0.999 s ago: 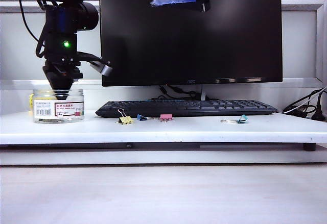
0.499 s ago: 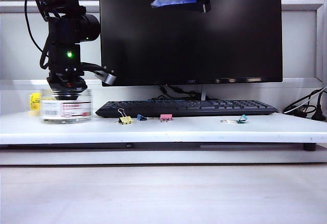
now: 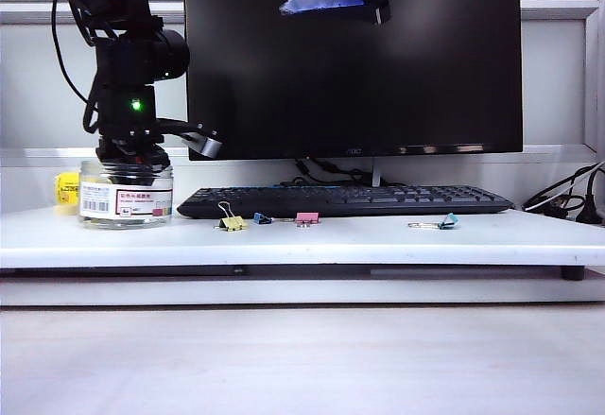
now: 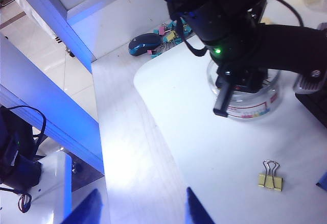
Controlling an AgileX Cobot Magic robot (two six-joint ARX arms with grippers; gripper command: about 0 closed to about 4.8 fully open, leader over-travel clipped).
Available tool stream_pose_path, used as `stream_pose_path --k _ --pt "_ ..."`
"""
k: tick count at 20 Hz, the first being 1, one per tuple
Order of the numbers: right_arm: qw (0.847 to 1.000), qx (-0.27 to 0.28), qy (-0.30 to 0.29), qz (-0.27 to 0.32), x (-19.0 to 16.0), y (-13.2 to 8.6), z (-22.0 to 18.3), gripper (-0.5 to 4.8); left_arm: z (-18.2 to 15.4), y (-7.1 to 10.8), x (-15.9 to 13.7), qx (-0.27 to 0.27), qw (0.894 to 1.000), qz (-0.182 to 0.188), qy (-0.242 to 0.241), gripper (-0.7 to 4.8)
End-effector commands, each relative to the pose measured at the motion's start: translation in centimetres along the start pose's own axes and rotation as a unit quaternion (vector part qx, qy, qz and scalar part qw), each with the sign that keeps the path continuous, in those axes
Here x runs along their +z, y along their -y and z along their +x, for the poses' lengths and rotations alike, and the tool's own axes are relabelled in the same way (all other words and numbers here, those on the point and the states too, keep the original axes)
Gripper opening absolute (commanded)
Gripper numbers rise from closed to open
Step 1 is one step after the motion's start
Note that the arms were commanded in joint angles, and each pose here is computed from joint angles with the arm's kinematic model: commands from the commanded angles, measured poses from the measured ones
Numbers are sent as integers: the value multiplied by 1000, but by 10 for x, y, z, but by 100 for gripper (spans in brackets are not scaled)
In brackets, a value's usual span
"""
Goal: Take the clips out of the round transparent plastic box and place them on the table.
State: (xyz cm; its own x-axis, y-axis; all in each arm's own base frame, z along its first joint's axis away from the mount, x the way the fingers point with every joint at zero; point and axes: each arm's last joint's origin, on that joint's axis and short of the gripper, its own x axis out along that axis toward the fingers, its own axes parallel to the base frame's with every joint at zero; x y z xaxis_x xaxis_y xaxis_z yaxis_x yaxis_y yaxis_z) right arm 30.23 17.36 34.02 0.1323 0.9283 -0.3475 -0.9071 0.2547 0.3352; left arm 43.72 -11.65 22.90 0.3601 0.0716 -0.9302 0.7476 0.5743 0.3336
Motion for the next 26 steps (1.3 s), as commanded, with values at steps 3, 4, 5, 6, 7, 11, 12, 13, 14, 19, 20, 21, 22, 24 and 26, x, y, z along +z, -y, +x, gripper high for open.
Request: stream_pose_path --k 3,4,5,6,7,11,12,13,14,19,20,21,22,24,26 --pt "1000 4 2 -4 2 -2 -1 212 42 11 -4 -26 998 1 -60 107" --pt "1000 4 2 -4 2 -2 -1 212 43 12 -4 -27 998 1 -61 106" --pt "1000 4 3 -5 2 -2 -1 212 43 12 -4 -27 998 1 -61 106" --pt "1000 4 3 -5 2 -2 -1 212 43 12 -4 -27 998 1 -61 62" --pt "1000 4 3 -5 2 -2 -1 212 43 12 -4 -27 998 1 -61 11" --pt "1000 4 3 -3 2 -2 -1 212 43 12 -4 -25 998 -15 -63 -6" --pt "1000 4 3 -3 2 -2 -1 212 43 12 -4 -24 997 -18 -65 -6" --pt "1000 4 2 -2 2 -2 -1 212 43 11 -4 -15 997 -25 -70 -6" --pt "1000 4 2 -2 2 -2 -1 212 42 11 -5 -6 996 -32 -78 -6" --pt "1000 4 2 -2 2 -2 -1 212 11 8 -6 15 996 -64 -65 -6" --pt "1000 4 3 -2 2 -2 -1 212 -2 7 -6 23 996 -68 -53 -6" --pt "1000 4 3 -2 2 -2 -1 212 -13 6 -6 30 996 -70 -43 -6" --pt "1000 4 3 -2 2 -2 -1 212 -23 6 -5 37 996 -70 -33 -6" --pt "1000 4 3 -3 2 -2 -1 212 -40 4 -6 48 996 -75 -13 -6" --pt "1000 4 3 -3 2 -2 -1 212 -46 3 -7 51 996 -77 -4 -6"
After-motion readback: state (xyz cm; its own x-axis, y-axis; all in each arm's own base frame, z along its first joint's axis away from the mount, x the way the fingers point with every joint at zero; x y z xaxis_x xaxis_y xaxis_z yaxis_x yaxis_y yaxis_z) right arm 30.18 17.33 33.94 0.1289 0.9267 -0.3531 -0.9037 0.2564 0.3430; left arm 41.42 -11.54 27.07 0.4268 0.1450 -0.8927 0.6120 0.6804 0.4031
